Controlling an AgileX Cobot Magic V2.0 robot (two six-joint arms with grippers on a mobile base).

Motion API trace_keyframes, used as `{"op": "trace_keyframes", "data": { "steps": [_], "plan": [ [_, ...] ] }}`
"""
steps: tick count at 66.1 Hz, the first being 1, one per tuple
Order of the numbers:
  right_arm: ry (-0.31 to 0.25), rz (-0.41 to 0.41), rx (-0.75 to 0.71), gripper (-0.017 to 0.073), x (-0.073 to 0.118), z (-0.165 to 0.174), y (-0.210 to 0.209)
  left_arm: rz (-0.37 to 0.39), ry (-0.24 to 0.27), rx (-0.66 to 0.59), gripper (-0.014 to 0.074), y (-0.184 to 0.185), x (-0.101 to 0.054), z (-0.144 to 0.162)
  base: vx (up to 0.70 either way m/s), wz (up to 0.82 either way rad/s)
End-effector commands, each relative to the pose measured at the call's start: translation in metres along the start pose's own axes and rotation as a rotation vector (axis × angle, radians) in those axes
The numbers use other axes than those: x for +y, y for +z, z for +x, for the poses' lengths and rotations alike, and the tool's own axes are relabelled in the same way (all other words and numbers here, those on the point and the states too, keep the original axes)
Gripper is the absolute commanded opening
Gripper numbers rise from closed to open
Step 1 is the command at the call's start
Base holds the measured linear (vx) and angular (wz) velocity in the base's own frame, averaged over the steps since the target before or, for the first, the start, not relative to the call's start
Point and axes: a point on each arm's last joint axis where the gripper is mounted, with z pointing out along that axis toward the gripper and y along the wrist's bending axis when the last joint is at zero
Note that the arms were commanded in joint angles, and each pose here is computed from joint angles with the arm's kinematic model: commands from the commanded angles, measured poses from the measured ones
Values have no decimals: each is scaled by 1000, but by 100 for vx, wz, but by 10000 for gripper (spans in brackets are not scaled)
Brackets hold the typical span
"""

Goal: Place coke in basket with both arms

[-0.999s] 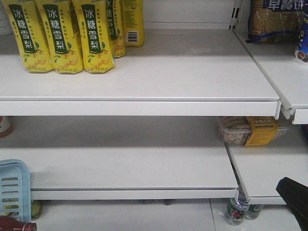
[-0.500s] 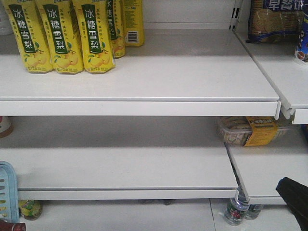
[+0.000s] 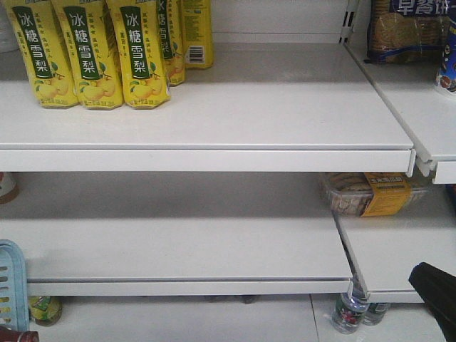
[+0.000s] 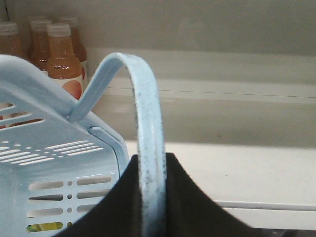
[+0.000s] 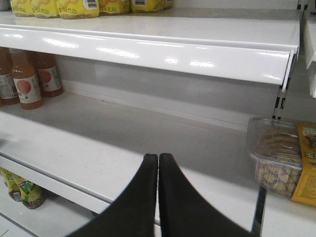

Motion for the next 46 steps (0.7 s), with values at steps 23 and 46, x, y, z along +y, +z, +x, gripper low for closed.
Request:
{"op": "trace_keyframes", "data": {
  "steps": [23,46],
  "plan": [
    [-15,-31,-56,-10,3,-12,-1,40,61,-215,-6,-7,-5,-27,0,0],
    [-15,-31,-56,-10,3,-12,-1,40,61,-215,-6,-7,-5,-27,0,0]
  ]
}}
